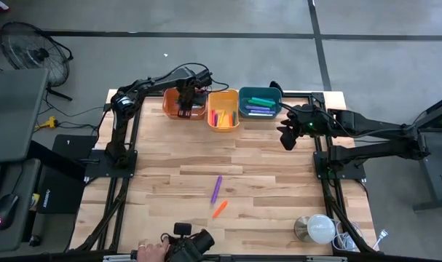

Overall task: Pick & Place Markers
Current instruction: Put the red marker into the orange bin, then put the dark purple highlighter into the blue bin

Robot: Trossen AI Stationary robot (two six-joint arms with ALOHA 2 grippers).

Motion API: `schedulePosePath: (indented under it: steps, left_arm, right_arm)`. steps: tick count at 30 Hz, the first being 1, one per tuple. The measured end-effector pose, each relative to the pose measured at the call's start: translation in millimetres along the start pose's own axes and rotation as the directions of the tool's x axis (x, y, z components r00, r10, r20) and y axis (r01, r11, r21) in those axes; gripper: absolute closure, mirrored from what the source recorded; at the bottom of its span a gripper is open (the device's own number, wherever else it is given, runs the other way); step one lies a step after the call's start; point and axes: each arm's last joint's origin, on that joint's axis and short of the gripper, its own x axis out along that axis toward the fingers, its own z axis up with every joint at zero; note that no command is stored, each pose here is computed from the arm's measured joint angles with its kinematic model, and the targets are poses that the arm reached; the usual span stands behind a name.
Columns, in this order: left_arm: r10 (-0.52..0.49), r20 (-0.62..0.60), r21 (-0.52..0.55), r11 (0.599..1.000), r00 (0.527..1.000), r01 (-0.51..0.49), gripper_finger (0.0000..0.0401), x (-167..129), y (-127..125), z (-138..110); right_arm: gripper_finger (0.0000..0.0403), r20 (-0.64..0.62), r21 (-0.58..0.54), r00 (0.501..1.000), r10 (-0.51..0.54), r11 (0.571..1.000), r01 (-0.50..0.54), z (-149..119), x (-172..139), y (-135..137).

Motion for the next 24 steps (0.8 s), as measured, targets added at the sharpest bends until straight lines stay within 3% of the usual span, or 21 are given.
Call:
schedulePosePath:
  steps: [7,15,24]
  left_arm:
    - [0.018,-0.020,-0.019,1.000,1.000,-0.018,0.0294,-2.4,-7.6,6.0]
    - [0.124,-0.121,-0.061,0.989,0.985,-0.132,0.0292,-8.7,-22.9,15.4]
    - [0.041,-0.136,-0.343,0.935,0.990,-0.086,0.0291,-40.6,-33.7,2.2]
  right_arm:
    - [0.0269,-0.001,-0.017,1.000,0.000,1.000,0.000,0.0,0.0,0.0]
    - [0.0269,-0.004,-0.037,1.000,0.006,0.999,-0.006,-0.2,0.0,0.1]
    - [0.0269,-0.019,-0.062,0.999,0.028,0.998,-0.030,-0.9,0.1,0.7]
